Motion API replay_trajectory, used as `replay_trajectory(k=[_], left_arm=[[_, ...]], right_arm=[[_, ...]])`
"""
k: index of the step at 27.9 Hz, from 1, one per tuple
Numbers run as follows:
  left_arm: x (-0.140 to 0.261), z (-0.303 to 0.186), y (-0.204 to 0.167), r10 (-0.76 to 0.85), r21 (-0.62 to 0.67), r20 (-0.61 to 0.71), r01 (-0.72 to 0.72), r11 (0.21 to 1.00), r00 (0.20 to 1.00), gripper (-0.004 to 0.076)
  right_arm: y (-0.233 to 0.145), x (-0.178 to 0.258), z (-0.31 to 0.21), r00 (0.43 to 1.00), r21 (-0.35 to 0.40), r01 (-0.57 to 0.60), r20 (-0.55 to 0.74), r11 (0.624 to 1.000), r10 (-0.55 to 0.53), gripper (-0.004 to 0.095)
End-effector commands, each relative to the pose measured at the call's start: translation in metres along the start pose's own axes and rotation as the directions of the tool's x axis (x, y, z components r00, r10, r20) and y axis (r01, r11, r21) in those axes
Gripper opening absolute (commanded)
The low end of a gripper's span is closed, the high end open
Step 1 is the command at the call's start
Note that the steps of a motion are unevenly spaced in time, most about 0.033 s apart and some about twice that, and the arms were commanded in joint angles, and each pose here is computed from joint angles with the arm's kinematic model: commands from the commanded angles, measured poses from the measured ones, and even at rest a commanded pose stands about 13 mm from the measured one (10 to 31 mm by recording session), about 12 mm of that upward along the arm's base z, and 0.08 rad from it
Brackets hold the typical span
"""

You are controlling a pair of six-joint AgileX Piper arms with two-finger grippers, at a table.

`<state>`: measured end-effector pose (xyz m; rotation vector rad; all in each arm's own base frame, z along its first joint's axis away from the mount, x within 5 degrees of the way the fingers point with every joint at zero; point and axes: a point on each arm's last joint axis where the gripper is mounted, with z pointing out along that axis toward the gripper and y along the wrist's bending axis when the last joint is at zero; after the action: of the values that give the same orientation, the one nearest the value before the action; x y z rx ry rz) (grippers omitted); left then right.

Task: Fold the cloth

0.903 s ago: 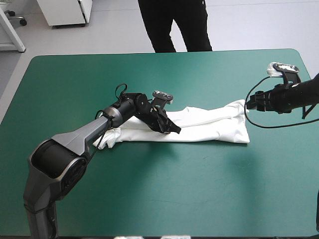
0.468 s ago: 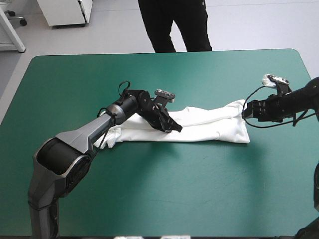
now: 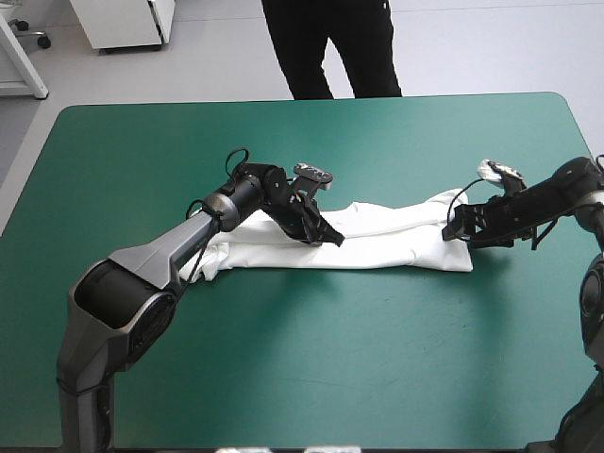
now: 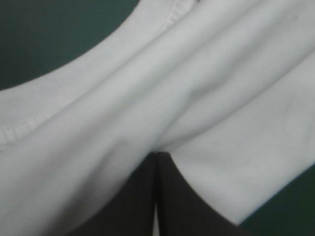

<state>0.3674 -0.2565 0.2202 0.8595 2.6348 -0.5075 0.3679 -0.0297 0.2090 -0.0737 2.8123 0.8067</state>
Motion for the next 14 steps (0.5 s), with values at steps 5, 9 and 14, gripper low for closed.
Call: replay_trajectory(k=[5,9,14], left_arm=[[-0.013,-0.032,-0.007,0.009,-0.026,0.097,-0.006,1.0,0.995,-0.0009],[-0.013,-0.032,-0.007,0.006,-0.023,0.099,-0.004,1.0,0.995,-0.0009],[-0.011,-0.019,-0.004,-0.008,-0.013,0.069,0.009,1.0,0.998,-0.0009]], right_arm=[[0.019,-0.006,0.016,0.998,-0.055,0.051,-0.026,0.997,-0.053,0.0648],[0.018,-0.005,0.032,0.997,-0.066,0.045,-0.067,0.997,-0.049,0.0622],[0.016,-0.005,0.035,0.996,-0.068,0.034,-0.076,0.997,-0.04,0.0301]])
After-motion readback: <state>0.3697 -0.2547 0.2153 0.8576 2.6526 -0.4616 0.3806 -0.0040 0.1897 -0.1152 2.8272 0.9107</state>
